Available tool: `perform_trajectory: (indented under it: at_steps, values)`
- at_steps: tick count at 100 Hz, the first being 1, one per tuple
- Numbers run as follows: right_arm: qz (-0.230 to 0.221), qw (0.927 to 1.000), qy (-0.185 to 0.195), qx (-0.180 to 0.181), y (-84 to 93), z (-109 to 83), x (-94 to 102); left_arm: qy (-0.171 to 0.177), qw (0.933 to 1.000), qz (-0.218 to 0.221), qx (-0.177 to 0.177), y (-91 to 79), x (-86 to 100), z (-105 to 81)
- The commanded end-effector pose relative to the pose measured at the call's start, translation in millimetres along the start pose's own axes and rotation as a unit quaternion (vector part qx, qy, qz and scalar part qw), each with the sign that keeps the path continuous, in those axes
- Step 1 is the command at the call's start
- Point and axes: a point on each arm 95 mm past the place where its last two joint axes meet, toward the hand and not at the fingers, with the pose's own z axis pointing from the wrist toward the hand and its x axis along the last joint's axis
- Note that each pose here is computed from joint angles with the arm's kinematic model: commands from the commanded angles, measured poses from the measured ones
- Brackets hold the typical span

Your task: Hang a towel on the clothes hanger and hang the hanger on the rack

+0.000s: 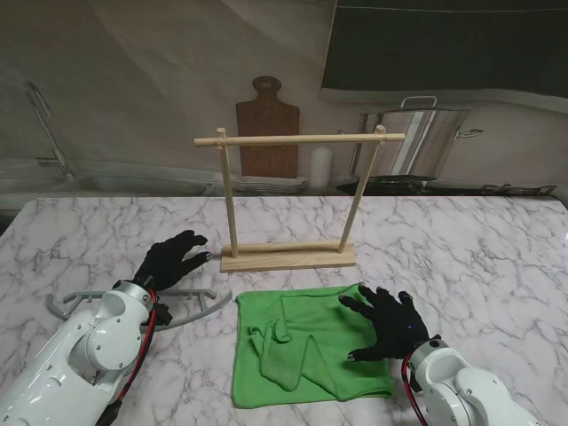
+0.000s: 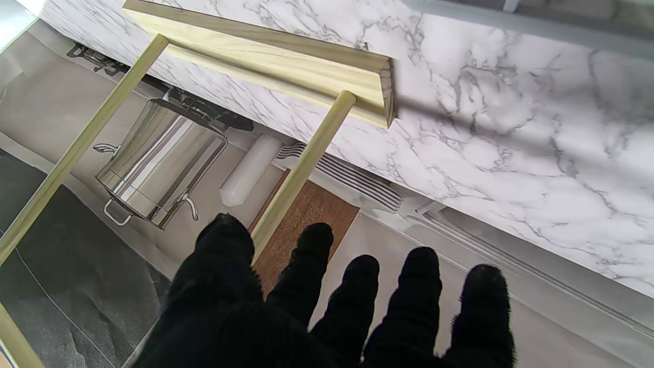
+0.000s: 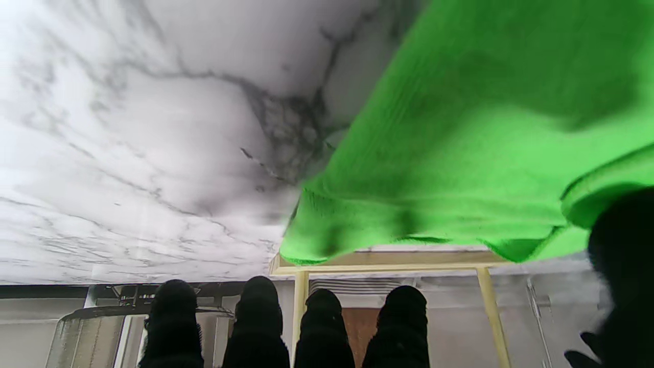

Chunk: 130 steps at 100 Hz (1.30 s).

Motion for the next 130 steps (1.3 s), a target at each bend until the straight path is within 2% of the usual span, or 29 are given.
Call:
perform_trajectory:
  at_steps: [1, 22, 68, 96, 110, 130]
  values:
    - [-0.003, 0.9999, -0.007, 0.011, -6.3, 0.0, 0.4, 0.001, 1.0, -0.003, -0.008, 4.3, 0.3, 0.1]
    - [-0.044, 0.9984, -0.017, 0.031, -13.5, 1.0, -0.6, 0.002, 1.0, -0.003, -0.008, 4.6, 0.3, 0.3]
    - [-0.058, 0.996, -0.022, 0.063, -30.6, 4.9, 3.9, 0.001, 0.9999, -0.002, -0.01, 5.3, 0.4, 0.7]
    - [-0.032, 0.9969, -0.024, 0.068, -34.3, 4.8, 6.5, 0.001, 1.0, -0.002, -0.008, 4.8, 0.3, 0.6]
    - [0.006, 0.9977, -0.023, 0.064, -37.6, 6.6, 10.0, 0.002, 1.0, -0.002, -0.008, 4.9, 0.2, 0.8]
    - [0.065, 0.9971, -0.017, 0.037, -41.2, 9.2, 16.5, 0.005, 1.0, -0.003, -0.005, 4.3, 0.1, 0.8]
